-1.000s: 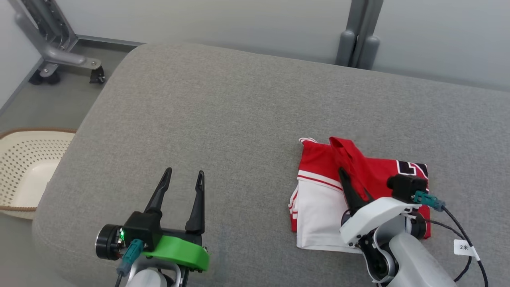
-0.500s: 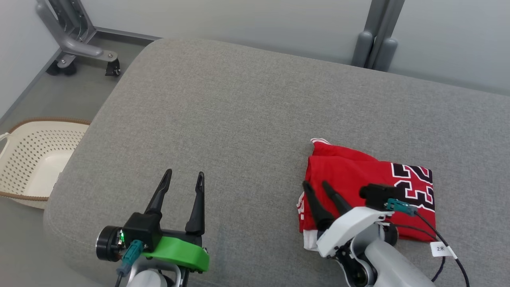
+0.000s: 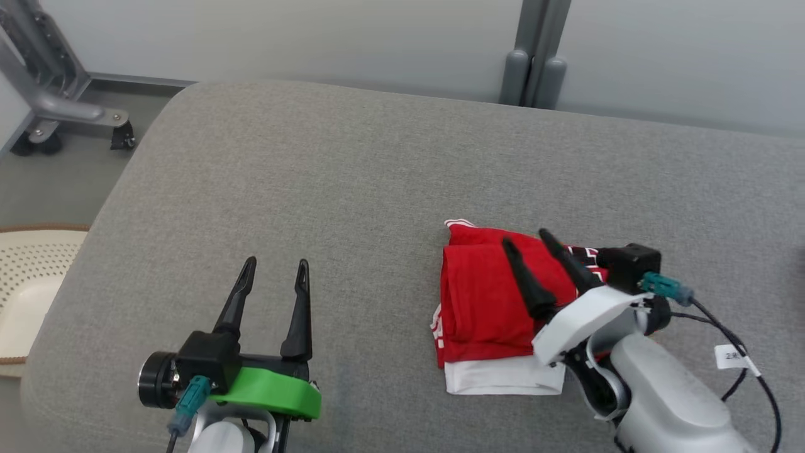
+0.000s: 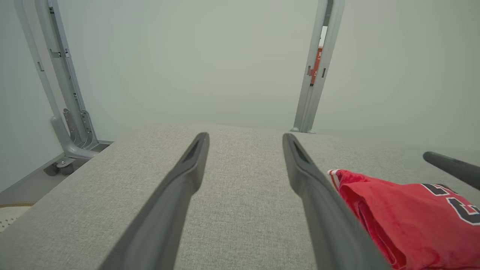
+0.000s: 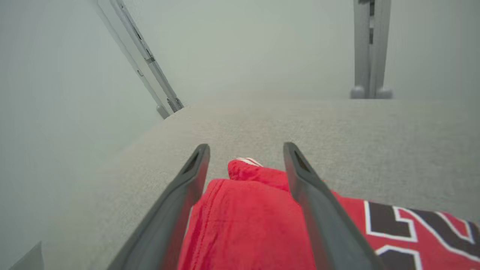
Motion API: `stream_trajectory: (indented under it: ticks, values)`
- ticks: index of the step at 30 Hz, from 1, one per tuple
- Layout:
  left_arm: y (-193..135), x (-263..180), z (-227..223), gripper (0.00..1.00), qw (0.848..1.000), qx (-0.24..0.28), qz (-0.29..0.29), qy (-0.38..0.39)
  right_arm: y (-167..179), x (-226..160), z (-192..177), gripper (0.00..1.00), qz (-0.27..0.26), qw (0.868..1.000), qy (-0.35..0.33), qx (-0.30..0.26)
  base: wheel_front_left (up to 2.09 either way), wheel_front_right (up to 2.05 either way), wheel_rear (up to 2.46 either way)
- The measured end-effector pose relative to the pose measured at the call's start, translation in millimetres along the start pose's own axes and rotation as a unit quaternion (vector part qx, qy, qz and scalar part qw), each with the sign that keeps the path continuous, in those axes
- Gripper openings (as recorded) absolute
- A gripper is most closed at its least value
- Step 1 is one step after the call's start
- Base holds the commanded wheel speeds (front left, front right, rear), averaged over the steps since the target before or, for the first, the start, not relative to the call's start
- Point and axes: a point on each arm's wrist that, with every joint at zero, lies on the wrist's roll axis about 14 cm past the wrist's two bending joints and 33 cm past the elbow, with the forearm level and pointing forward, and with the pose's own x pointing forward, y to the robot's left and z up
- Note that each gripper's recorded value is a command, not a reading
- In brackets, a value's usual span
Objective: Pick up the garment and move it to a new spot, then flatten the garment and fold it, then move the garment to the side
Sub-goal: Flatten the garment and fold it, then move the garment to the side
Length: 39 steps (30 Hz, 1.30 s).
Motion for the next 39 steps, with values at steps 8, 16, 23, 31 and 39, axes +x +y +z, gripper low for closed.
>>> stream_trajectory:
  ticks: [8, 16, 23, 31, 39]
  values:
    - [-24, 17, 10, 1.0, 0.999, -0.016, -0.029, -0.02, -63, -49, 76, 1.0, -0.082, 0.982, -0.097, -0.141, 0.0, 0.0, 0.0]
    - [-40, 27, 7, 1.0, 0.998, -0.026, -0.047, -0.019, -90, -107, 101, 1.0, -0.168, 0.959, -0.148, -0.172, 0.0, 0.0, 0.0]
    - [-50, 26, -8, 1.0, 0.998, -0.015, -0.064, 0.002, -100, -133, 100, 1.0, -0.211, 0.95, -0.156, -0.172, 0.0, 0.0, 0.0]
    - [-51, 22, -12, 1.0, 0.998, -0.012, -0.066, 0.008, -97, -135, 93, 1.0, -0.215, 0.95, -0.151, -0.167, 0.0, 0.0, 0.0]
    - [-51, 20, -16, 1.0, 0.998, -0.012, -0.067, 0.015, -102, -131, 74, 1.0, -0.216, 0.956, -0.124, -0.156, 0.0, 0.0, 0.0]
